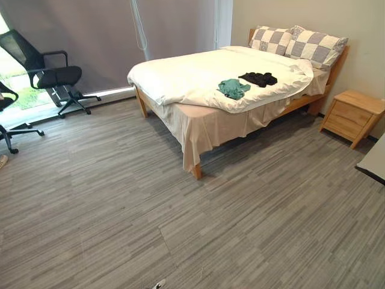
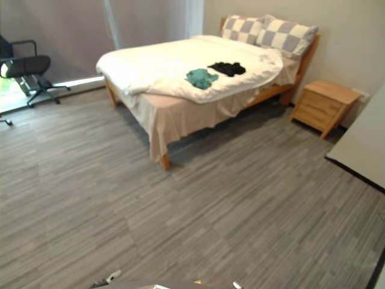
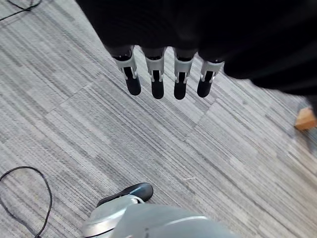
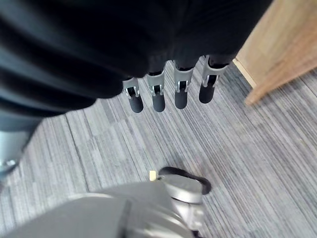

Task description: Tidy up the quilt and then pick up the clothes from the bed and put them into the laundry hamper.

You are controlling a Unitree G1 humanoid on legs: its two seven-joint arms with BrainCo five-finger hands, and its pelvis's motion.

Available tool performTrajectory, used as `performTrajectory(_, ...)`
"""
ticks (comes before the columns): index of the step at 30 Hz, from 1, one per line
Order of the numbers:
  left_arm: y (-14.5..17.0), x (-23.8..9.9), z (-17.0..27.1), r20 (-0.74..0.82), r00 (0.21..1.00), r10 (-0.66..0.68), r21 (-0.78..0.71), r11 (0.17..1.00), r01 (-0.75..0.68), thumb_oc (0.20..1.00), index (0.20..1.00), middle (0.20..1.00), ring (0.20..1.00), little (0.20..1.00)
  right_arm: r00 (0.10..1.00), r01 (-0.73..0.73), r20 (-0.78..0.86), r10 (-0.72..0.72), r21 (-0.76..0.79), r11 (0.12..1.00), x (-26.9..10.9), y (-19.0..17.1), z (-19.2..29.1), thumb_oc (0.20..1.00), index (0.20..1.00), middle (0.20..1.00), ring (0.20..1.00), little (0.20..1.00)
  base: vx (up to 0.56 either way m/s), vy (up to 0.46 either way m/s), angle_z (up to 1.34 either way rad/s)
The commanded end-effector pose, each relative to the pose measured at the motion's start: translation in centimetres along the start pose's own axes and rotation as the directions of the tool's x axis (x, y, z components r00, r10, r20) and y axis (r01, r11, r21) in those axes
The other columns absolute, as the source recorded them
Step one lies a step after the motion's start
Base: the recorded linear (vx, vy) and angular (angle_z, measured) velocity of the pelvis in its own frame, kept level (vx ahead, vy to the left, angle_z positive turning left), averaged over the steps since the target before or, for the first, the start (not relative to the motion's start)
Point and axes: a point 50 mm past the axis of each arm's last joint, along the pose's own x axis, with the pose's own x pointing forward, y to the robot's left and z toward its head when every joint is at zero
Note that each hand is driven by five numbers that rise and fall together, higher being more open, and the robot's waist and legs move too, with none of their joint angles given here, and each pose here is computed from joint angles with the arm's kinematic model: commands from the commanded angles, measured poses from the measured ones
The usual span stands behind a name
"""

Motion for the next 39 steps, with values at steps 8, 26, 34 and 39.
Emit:
performTrajectory(8, 1.0, 0.4, 2.4, 0.049, 0.999, 0.02, 0.038, 0.999, -0.022, 1.0, 1.0, 1.0, 1.0, 1.0, 0.995, 0.038, 0.094, -0.033, -0.054, 0.998, 0.3, -1.5, 4.0, 1.0, 1.0, 1.0, 1.0, 1.0, 0.01, 0.03, -0.05)
performTrajectory(26, 3.6, 0.5, 6.4, 0.158, 0.984, 0.082, 0.102, 0.99, -0.099, 1.0, 1.0, 1.0, 1.0, 1.0, 0.991, 0.069, 0.11, -0.08, 0.094, 0.993, 0.2, -2.3, 4.4, 1.0, 1.0, 1.0, 1.0, 1.0, 0.18, 0.026, -0.05)
performTrajectory(34, 2.5, 0.6, 5.6, 0.107, 0.992, 0.066, 0.13, 0.988, -0.08, 1.0, 1.0, 1.0, 1.0, 1.0, 0.993, 0.102, 0.052, -0.104, 0.039, 0.994, 0.1, -3.6, 2.7, 1.0, 1.0, 1.0, 1.0, 1.0, 0.54, -0.189, 0.45)
performTrajectory(39, 3.0, 0.6, 5.4, 0.093, 0.985, 0.142, -0.062, 0.989, -0.136, 1.0, 1.0, 1.0, 1.0, 1.0, 0.986, 0.126, 0.101, -0.131, 0.056, 0.99, 0.0, -4.2, 4.5, 1.0, 1.0, 1.0, 1.0, 1.0, 0.44, -0.073, -0.21)
